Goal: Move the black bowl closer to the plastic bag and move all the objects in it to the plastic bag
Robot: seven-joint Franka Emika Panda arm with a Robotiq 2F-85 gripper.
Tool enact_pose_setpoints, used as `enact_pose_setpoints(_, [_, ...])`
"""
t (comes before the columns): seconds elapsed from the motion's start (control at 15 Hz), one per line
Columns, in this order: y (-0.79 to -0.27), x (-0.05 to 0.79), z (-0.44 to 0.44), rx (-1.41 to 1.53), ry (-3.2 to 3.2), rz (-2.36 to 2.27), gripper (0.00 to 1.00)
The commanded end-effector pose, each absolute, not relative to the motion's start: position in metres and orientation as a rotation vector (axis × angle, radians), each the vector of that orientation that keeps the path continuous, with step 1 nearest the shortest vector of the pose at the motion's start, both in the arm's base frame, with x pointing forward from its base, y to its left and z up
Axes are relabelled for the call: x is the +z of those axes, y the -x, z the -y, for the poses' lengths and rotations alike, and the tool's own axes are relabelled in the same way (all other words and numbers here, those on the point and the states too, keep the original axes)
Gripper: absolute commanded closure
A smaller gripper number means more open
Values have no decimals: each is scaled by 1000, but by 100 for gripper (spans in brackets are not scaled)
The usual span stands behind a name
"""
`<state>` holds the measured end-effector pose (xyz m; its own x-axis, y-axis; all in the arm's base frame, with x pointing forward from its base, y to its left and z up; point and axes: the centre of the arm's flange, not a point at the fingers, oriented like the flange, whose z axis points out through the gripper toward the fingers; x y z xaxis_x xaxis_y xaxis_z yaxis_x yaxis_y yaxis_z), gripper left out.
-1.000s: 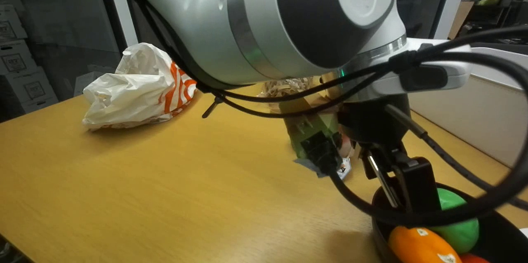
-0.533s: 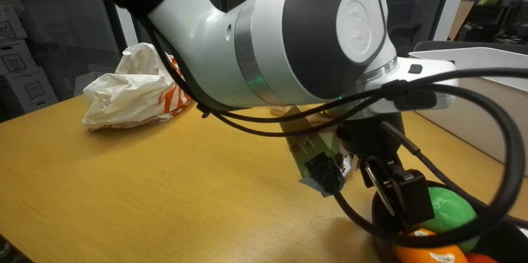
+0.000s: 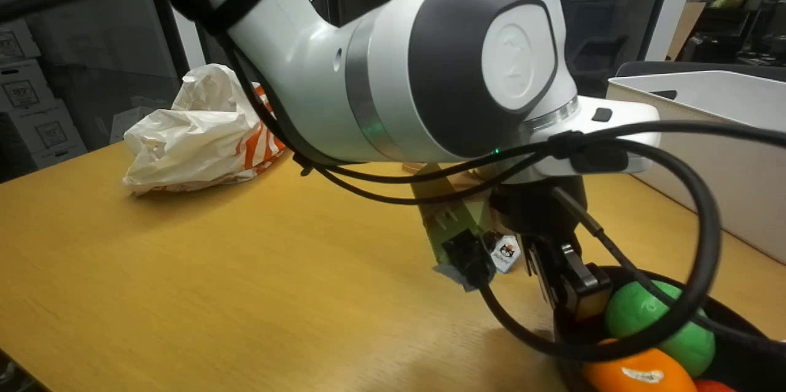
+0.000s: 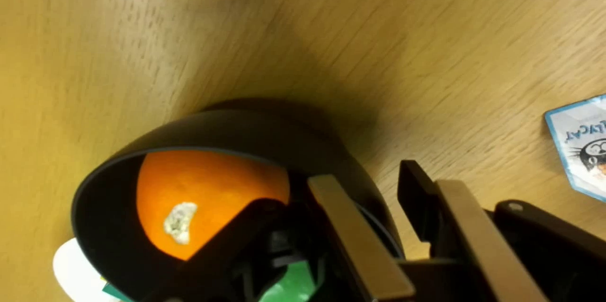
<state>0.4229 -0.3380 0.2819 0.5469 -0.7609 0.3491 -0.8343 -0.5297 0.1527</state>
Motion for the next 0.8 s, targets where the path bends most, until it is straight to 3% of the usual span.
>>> enact_pose_setpoints(0.0, [-425, 282, 339, 369, -2514, 1326, 91])
enact_pose_setpoints(0.2, [-425, 291, 336, 361, -2575, 1326, 96])
enact_pose_setpoints(0.73, [-424, 338, 286, 220, -2961, 1226, 93])
